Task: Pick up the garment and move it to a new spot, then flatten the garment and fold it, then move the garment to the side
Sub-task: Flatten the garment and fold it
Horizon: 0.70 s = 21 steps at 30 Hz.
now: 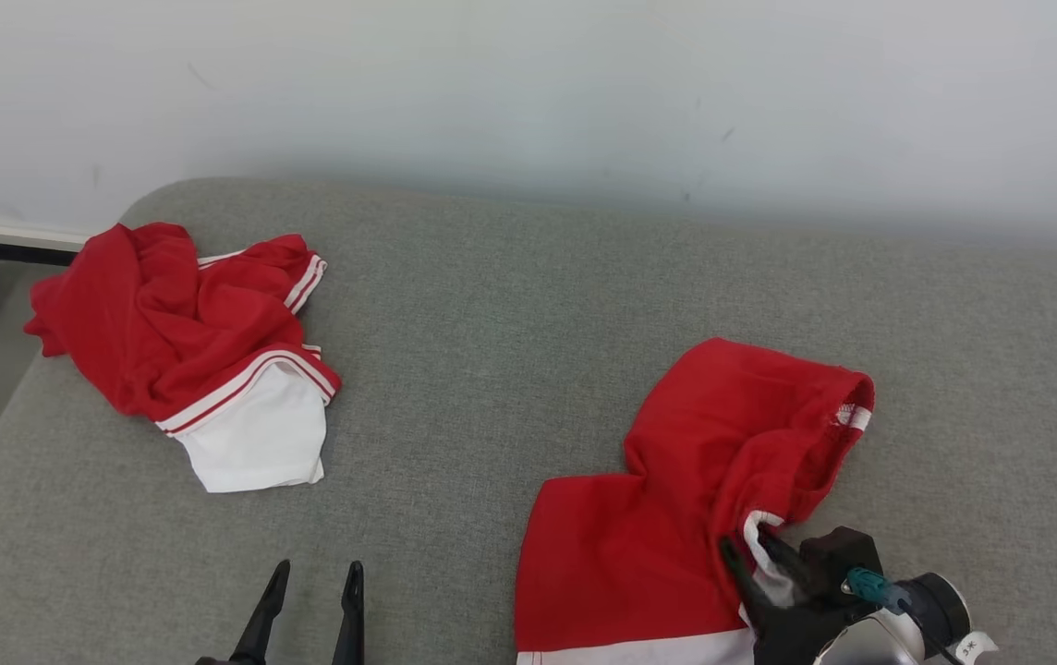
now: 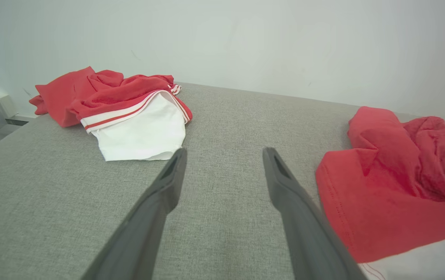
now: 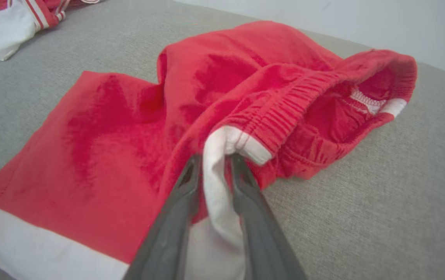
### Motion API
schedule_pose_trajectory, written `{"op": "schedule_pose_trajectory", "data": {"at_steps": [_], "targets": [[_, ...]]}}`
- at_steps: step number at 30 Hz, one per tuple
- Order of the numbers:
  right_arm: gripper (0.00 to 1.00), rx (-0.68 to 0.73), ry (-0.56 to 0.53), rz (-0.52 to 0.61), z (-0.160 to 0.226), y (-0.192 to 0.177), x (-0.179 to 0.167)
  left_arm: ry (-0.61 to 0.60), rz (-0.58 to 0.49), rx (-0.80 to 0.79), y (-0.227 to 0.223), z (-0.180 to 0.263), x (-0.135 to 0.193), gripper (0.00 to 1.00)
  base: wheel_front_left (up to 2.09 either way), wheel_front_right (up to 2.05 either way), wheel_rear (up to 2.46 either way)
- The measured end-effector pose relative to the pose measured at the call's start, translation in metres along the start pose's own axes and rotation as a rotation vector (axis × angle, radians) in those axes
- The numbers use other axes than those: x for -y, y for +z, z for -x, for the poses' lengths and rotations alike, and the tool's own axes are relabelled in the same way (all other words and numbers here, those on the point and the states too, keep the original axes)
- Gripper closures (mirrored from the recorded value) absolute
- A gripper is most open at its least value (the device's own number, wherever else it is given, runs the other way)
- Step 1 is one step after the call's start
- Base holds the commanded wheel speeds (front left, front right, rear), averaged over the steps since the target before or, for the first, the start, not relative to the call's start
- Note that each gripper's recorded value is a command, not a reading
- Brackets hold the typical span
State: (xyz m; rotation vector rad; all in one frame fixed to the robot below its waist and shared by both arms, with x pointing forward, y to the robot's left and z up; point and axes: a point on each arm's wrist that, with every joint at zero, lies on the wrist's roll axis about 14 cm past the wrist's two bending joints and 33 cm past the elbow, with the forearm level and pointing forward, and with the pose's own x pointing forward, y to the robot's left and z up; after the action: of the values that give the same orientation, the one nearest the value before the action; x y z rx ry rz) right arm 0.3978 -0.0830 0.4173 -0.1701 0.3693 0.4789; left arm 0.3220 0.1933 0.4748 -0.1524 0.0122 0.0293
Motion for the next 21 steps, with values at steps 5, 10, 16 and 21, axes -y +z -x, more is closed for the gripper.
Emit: {"op": "schedule_pose_trajectory", "data": {"at_steps": [5,10,16,21], "targets": [[0.00,0.099,0.012,-0.055,0.003,0.016,-0.006,0.027,0.006,0.000,-0.001,0.010,-0.006,0.00,0.00,0.00,0.00],[0.00,0.170,-0.022,-0.109,0.027,0.019,0.008,0.010,0.008,0.005,0.000,0.009,-0.001,0.00,0.00,0.00,0.00],[0.00,0.247,-0.096,-0.121,0.060,0.031,0.039,-0.042,0.001,0.013,0.002,0.001,0.013,0.00,0.00,0.00,0.00],[0.00,0.190,-0.169,-0.122,0.074,0.015,0.066,-0.058,0.002,0.008,0.001,-0.001,0.017,0.00,0.00,0.00,0.00]]}}
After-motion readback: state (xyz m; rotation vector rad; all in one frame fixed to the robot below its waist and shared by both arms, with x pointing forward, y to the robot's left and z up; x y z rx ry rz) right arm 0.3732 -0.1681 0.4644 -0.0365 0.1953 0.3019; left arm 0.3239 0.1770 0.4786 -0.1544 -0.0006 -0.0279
